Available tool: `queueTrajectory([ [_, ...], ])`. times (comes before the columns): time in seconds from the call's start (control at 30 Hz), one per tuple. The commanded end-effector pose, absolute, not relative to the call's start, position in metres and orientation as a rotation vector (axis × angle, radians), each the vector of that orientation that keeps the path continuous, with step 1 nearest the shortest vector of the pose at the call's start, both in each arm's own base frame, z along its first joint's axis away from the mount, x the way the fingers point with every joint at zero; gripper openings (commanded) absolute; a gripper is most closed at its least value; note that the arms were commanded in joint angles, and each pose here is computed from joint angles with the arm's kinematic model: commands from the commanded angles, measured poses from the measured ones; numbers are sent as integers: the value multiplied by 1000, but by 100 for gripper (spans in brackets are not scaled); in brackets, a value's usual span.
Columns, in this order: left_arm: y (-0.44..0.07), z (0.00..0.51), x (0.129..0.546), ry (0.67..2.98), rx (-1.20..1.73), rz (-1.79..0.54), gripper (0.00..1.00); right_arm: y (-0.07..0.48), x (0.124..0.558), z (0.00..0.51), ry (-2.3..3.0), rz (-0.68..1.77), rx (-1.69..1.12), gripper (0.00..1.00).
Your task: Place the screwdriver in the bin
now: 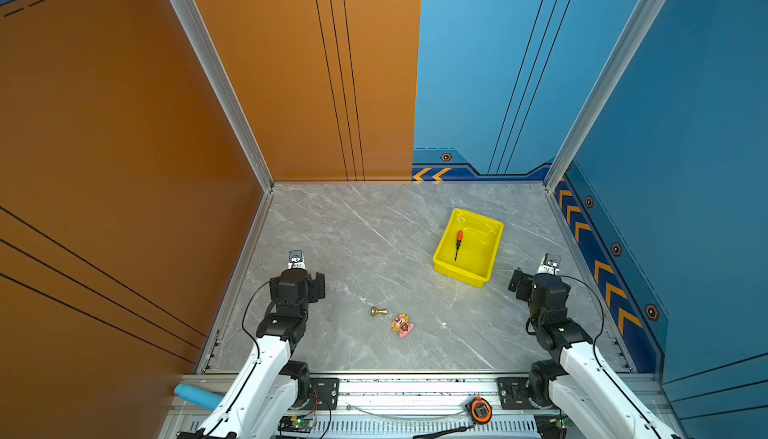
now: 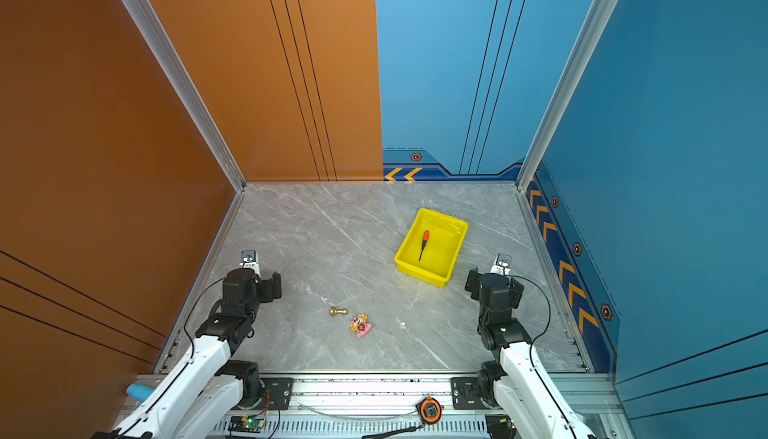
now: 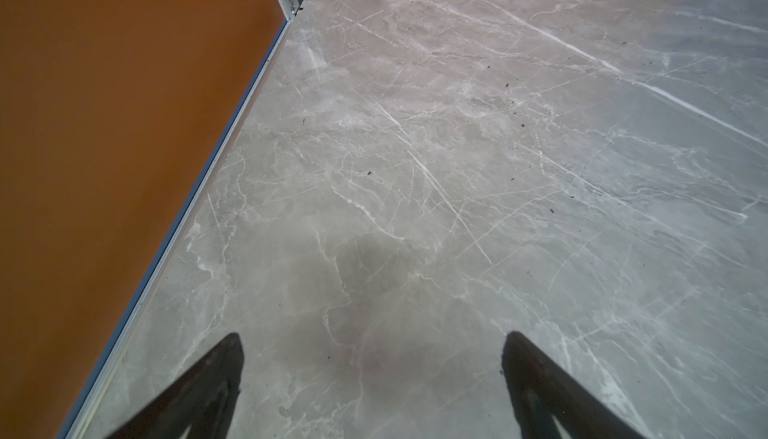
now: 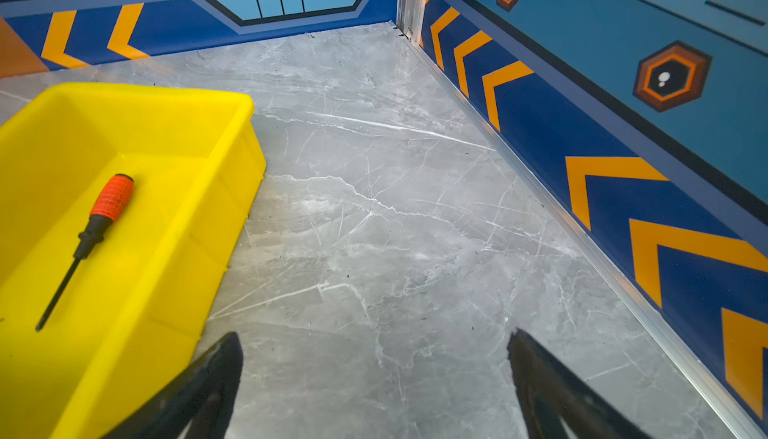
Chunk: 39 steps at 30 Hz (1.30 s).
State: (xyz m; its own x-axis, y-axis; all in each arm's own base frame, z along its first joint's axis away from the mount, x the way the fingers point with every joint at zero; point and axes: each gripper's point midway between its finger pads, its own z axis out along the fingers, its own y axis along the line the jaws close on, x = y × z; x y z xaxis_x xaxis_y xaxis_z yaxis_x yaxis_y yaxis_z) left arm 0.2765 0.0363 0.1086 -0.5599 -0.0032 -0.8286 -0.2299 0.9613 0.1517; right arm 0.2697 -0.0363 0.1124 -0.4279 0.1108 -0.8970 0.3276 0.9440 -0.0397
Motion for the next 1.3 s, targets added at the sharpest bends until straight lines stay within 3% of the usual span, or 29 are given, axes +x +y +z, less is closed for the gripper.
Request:
queueTrajectory([
  [0.0,41,96,276,2162,-227,298,98,-31,272,119,1994,-263,222,100],
  [0.23,37,106,302,2043,-221,257,98,-26,286,124,1947,-259,178,100],
  [0.8,34,120,370,1882,-206,242,98,-16,376,123,1854,-221,138,100],
  [1.27,25,92,391,1901,-141,234,98,-28,387,96,1871,-225,219,100],
])
